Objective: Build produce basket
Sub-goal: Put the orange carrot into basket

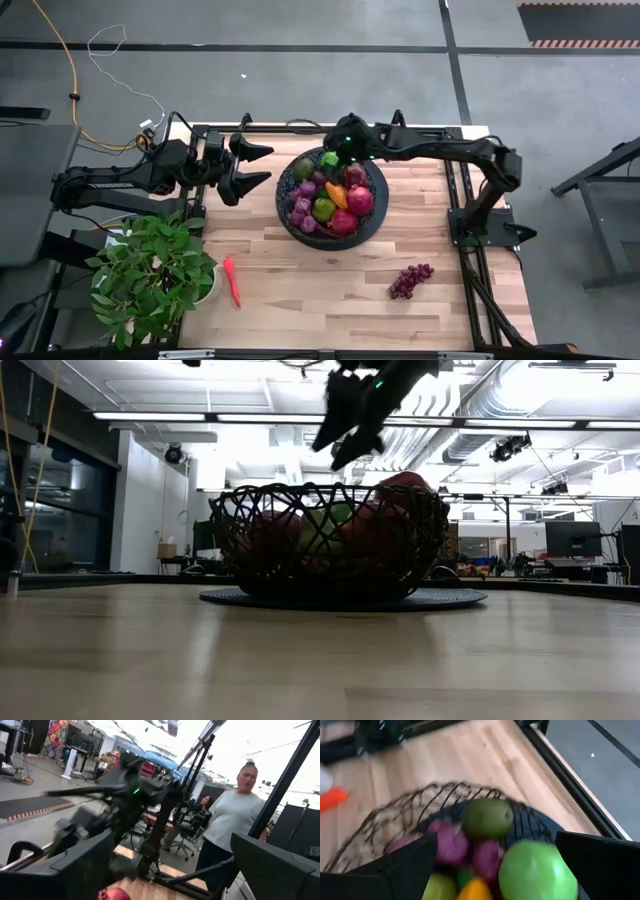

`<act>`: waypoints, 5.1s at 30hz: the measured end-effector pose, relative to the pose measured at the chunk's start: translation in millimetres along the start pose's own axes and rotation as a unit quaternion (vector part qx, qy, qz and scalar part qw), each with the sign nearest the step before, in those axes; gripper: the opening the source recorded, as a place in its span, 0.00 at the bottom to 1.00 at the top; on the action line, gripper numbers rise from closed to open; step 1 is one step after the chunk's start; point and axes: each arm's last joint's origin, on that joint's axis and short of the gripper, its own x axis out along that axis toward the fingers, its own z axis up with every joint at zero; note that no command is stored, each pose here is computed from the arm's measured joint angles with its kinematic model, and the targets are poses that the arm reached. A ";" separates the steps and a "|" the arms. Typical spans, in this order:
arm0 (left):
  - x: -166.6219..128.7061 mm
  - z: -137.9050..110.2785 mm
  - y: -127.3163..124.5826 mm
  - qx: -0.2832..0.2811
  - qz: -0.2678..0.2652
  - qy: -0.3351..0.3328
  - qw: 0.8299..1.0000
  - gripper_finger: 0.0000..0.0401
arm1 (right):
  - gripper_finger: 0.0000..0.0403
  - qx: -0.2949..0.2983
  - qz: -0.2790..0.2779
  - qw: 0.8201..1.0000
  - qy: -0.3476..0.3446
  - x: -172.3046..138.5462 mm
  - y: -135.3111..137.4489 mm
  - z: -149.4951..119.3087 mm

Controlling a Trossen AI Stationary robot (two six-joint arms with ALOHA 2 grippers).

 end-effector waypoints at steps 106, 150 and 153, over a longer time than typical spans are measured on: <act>11.2 -242.4 -30.1 -0.049 0.289 0.831 0.473 0.40 | 0.96 0.015 0.112 0.958 -0.263 -99.4 13.7 -75.6; 41.7 -189.5 -28.1 -0.030 0.215 0.749 0.626 0.03 | 0.96 0.019 0.099 0.961 -0.258 -98.6 12.8 -76.7; 39.5 -185.3 -31.0 -0.057 0.247 0.716 0.651 0.09 | 0.96 0.019 0.098 0.963 -0.252 -97.9 12.7 -77.8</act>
